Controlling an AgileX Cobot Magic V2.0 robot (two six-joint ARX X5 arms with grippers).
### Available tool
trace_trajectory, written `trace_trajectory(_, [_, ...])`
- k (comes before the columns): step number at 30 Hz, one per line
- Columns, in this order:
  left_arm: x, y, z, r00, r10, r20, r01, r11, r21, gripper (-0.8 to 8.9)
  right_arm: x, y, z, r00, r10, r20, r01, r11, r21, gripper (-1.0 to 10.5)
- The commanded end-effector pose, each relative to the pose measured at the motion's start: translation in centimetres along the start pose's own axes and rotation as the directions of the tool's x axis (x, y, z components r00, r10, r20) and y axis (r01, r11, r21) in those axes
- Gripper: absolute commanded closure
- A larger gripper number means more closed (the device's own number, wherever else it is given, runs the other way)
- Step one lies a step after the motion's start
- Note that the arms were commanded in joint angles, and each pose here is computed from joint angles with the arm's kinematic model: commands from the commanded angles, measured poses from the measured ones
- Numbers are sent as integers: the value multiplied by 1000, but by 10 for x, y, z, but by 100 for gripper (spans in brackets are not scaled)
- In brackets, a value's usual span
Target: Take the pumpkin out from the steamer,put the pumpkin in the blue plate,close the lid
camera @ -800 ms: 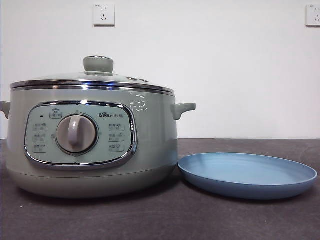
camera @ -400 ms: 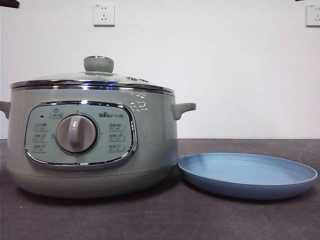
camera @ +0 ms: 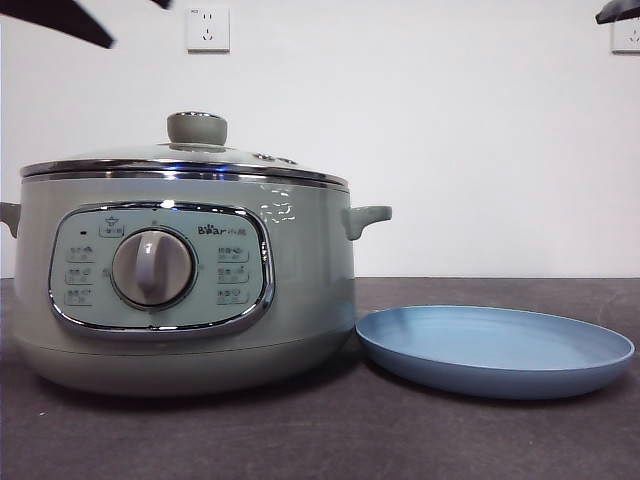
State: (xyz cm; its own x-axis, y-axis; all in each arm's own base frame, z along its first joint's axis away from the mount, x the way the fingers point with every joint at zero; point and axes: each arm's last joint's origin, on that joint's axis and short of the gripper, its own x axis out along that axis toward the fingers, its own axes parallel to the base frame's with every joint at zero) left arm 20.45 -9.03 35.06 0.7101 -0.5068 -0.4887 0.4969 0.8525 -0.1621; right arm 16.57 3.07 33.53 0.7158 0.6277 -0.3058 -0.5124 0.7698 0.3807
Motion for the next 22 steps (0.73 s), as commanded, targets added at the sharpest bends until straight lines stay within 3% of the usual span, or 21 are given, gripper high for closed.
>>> trace_trajectory(1, [18,-8,3,999,13,-49,-9,997,78,428,0,1,0,1000,0,-5,0,1000,-5,474])
trace_trajectory(11, [76,-12,-9,982,29,-187,-8,994,110,429,0,1,-1,1000,-2,-12,2,1000,-2,474])
trace_trajectory(19, [89,-13,-14,974,22,-224,3,994,110,442,0,1,-1,1000,-5,-10,5,1000,-3,474])
trace_trajectory(20, [89,-13,-14,975,22,-222,3,994,110,448,0,1,-1,1000,-5,-10,5,1000,-3,474])
trace_trajectory(22, [89,-13,-14,975,22,-221,3,994,112,556,0,1,-1,1000,-5,-10,5,1000,-3,474])
